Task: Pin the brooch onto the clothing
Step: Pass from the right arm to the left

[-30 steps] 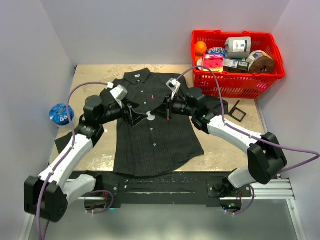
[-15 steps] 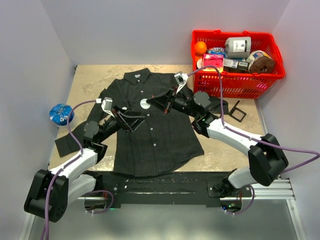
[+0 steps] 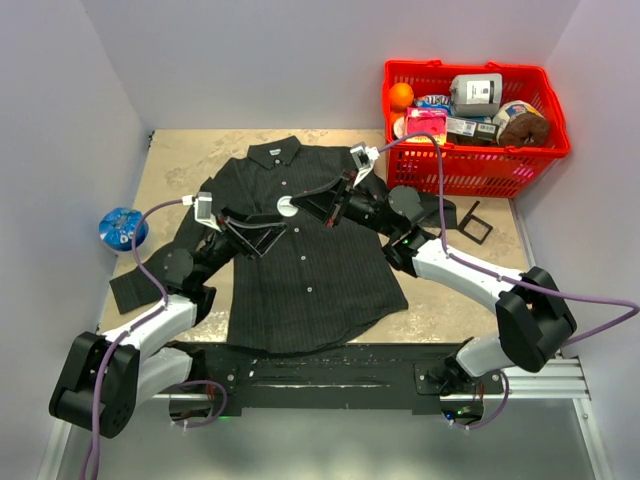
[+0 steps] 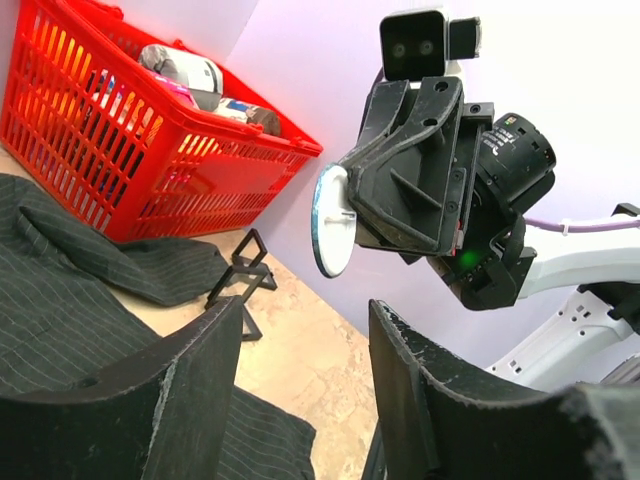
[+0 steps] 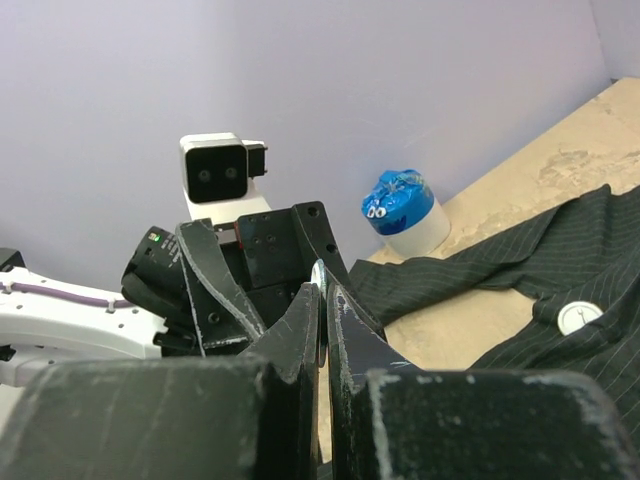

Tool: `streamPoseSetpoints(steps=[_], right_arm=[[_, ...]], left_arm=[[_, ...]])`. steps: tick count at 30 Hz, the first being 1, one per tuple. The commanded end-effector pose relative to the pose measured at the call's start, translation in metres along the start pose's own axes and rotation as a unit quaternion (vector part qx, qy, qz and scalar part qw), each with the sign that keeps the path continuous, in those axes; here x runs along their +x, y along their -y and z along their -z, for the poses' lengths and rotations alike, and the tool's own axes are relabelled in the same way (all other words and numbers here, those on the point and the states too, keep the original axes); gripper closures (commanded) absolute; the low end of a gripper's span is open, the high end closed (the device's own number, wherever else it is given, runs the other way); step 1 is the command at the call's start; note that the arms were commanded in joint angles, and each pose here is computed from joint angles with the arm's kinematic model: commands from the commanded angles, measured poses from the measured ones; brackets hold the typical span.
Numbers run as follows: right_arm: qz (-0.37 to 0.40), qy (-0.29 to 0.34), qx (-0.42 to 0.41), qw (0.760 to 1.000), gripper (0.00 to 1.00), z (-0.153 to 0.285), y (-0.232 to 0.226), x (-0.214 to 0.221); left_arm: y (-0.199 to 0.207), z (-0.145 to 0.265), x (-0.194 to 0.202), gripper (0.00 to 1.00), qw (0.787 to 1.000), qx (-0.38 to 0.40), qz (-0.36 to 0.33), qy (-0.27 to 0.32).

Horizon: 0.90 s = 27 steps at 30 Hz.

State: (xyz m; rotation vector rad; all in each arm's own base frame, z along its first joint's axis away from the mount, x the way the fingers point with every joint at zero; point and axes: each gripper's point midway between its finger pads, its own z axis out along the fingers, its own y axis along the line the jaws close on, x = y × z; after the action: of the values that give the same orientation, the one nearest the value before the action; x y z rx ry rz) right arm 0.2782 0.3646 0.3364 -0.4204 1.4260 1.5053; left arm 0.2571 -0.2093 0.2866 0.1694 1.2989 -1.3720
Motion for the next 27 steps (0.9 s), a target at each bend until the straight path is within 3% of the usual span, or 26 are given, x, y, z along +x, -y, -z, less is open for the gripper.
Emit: streamPoseSetpoints(steps=[1, 18, 27], right_arm=[[0.015, 0.024, -0.021, 0.999, 1.0, -0.002, -0.015, -0.012], [0.012, 0.019, -0.021, 1.0, 1.0, -0.002, -0.015, -0.007], [0.009, 0.013, -0.02, 1.0, 1.0, -0.005, -0.012, -0.003]], left_arm=[[0.015, -0.007, -0.021, 0.44, 0.999, 0.025, -0.017, 0.036], [0.019, -0.016, -0.03, 0.56, 0.998, 0.036, -0.015, 0.044], [0.019, -0.018, -0.031, 0.7, 0.998, 0.042, -0.013, 0.042]])
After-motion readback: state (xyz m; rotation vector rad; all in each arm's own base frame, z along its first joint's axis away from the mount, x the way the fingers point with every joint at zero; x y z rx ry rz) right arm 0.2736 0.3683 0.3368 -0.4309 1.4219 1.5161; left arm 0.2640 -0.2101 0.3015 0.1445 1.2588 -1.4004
